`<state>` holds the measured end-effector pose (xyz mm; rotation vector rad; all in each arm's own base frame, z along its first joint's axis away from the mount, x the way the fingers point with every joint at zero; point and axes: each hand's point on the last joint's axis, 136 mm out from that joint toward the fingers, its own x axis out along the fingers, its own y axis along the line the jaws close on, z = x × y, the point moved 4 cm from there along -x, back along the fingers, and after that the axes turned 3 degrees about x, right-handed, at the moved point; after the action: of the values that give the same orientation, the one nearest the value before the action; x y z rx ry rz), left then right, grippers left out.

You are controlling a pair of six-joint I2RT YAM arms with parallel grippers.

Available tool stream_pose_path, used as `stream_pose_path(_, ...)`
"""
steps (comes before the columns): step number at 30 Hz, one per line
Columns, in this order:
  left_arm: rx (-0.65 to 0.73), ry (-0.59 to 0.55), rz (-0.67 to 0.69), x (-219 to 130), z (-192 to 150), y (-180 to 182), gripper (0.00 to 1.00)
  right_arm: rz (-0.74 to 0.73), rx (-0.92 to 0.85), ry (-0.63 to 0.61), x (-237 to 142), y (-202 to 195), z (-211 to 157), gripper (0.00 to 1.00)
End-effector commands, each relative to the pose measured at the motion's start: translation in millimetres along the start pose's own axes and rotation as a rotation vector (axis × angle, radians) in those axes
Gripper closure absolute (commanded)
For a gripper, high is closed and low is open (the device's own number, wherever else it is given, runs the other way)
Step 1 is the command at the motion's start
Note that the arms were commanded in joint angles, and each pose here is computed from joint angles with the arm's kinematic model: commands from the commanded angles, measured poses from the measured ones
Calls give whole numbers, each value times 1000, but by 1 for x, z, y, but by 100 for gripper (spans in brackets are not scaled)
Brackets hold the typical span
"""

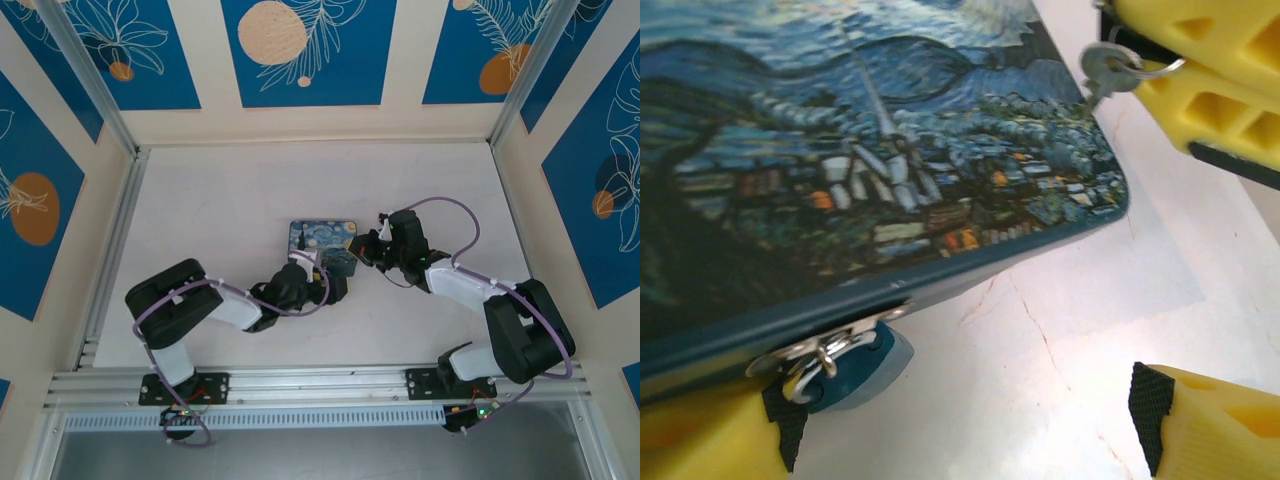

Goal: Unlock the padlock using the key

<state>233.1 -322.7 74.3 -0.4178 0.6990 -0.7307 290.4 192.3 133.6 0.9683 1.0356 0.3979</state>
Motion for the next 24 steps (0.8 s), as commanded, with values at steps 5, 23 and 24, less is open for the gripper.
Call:
stream_pose_path(5,-85,-46,19,8,-5,7,19,-3,-20,-11,0,-2,3,100)
stream_pose_path(23,-173,-160,21,10,1,-2,43,-12,-13,-7,2,-7,6,100)
stream_pose_path(24,-183,-157,34,12,-1,1,43,-13,-12,-7,2,-8,6,100)
